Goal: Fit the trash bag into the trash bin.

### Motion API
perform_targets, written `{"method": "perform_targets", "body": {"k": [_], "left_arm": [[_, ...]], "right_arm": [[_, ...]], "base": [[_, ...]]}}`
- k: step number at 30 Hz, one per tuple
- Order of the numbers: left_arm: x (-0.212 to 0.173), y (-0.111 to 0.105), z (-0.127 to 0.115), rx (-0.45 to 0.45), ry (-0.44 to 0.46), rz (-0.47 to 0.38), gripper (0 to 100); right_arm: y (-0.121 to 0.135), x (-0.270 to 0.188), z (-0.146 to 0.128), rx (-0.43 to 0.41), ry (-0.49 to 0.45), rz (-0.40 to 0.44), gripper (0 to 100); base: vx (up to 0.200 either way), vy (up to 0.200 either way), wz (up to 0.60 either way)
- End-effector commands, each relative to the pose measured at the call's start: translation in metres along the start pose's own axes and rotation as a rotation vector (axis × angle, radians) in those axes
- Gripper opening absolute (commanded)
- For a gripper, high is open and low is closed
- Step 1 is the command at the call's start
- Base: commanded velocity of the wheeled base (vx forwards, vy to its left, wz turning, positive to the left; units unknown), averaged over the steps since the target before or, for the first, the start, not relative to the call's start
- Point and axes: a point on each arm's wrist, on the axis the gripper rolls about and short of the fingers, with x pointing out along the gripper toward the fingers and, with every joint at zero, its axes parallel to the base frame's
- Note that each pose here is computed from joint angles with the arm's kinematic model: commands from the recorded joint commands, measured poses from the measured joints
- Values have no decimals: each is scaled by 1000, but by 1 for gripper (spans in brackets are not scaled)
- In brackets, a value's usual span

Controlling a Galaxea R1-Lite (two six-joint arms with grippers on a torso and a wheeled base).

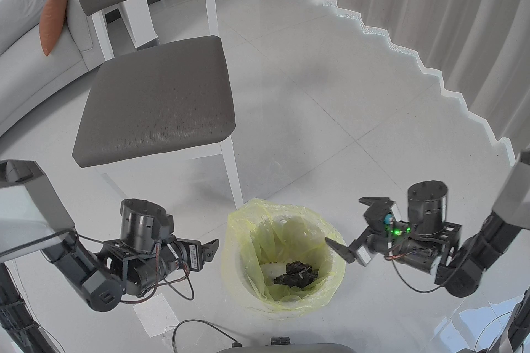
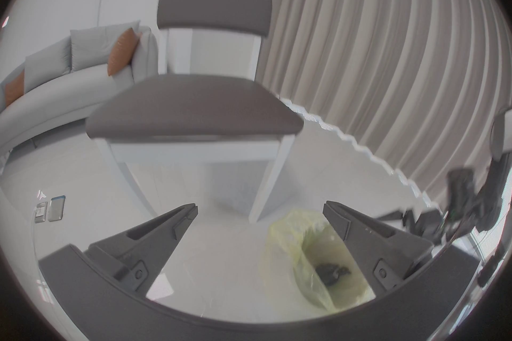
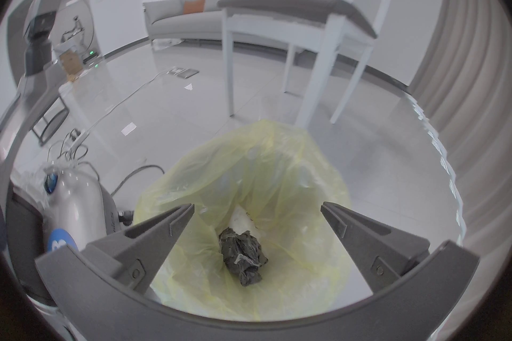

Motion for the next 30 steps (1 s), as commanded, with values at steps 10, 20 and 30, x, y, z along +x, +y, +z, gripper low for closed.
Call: {"method": "perform_targets", "body": {"k": [10, 20, 30], "left_arm": [[84, -6, -19, 6, 125, -21, 100], [101, -47, -32, 122, 108, -102, 100], [130, -60, -46, 332, 134, -1, 100]], "right_arm": [[-27, -68, -11, 73, 23, -118, 100], [-23, -69, -17, 73, 50, -100, 100], [-18, -65, -20, 65, 66, -76, 100]], "base": [[0, 0, 0], [0, 0, 0], [0, 0, 0]]}}
